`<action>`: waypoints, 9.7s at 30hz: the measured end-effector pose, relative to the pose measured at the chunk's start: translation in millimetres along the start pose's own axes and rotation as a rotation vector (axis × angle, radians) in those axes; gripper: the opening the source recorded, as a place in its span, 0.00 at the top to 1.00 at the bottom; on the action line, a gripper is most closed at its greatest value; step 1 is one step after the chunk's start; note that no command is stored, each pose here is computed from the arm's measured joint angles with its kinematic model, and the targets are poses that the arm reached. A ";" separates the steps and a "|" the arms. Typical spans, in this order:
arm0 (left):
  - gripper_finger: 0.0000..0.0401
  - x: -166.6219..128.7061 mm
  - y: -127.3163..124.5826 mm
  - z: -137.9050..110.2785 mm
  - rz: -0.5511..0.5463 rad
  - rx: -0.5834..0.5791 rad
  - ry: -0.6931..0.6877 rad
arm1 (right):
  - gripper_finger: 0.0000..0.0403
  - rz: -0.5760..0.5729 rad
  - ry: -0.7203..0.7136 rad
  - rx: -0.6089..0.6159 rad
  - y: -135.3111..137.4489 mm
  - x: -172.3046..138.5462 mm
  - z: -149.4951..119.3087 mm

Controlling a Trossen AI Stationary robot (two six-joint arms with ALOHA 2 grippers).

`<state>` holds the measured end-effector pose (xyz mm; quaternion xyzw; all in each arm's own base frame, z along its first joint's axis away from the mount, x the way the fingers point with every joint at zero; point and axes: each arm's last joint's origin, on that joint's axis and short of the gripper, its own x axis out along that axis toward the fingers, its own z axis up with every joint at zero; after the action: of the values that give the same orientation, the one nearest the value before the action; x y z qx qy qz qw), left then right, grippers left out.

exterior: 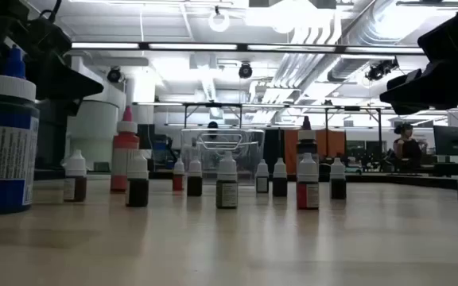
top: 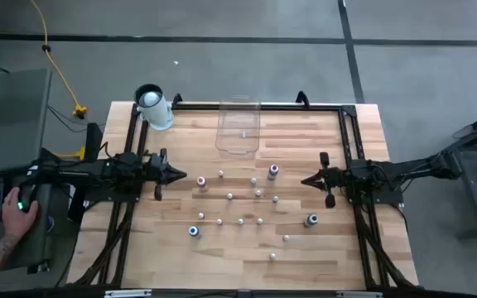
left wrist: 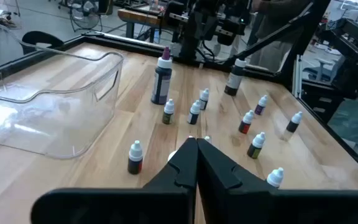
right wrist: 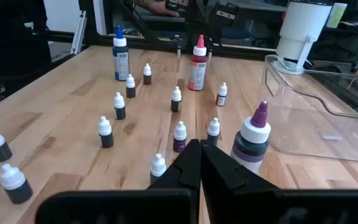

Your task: Pick & Place food coloring

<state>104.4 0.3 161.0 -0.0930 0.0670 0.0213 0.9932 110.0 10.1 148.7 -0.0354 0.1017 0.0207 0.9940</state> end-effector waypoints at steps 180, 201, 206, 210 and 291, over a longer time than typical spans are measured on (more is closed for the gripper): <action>1.00 0.0 -0.1 0.5 0.000 0.000 -0.006 | 1.00 0.537 0.930 -0.102 153.7 178.1 158.9; 1.00 0.0 -0.1 0.5 0.000 0.000 -0.006 | 0.81 0.420 1.002 -0.311 195.1 203.1 113.5; 1.00 0.0 -0.1 0.5 -0.001 0.000 -0.006 | 0.69 0.418 1.018 -0.229 196.2 207.9 109.1; 1.00 0.0 -0.1 0.5 -0.001 0.000 -0.006 | 0.61 0.415 1.028 -0.169 197.2 208.6 108.8; 1.00 0.0 -0.1 0.5 -0.001 0.000 -0.006 | 0.81 0.411 1.116 -0.059 204.5 225.3 81.7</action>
<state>104.5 0.3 161.6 -0.0929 0.0639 0.0212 0.9934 337.0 227.7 169.1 -0.0481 0.6127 0.1940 0.7646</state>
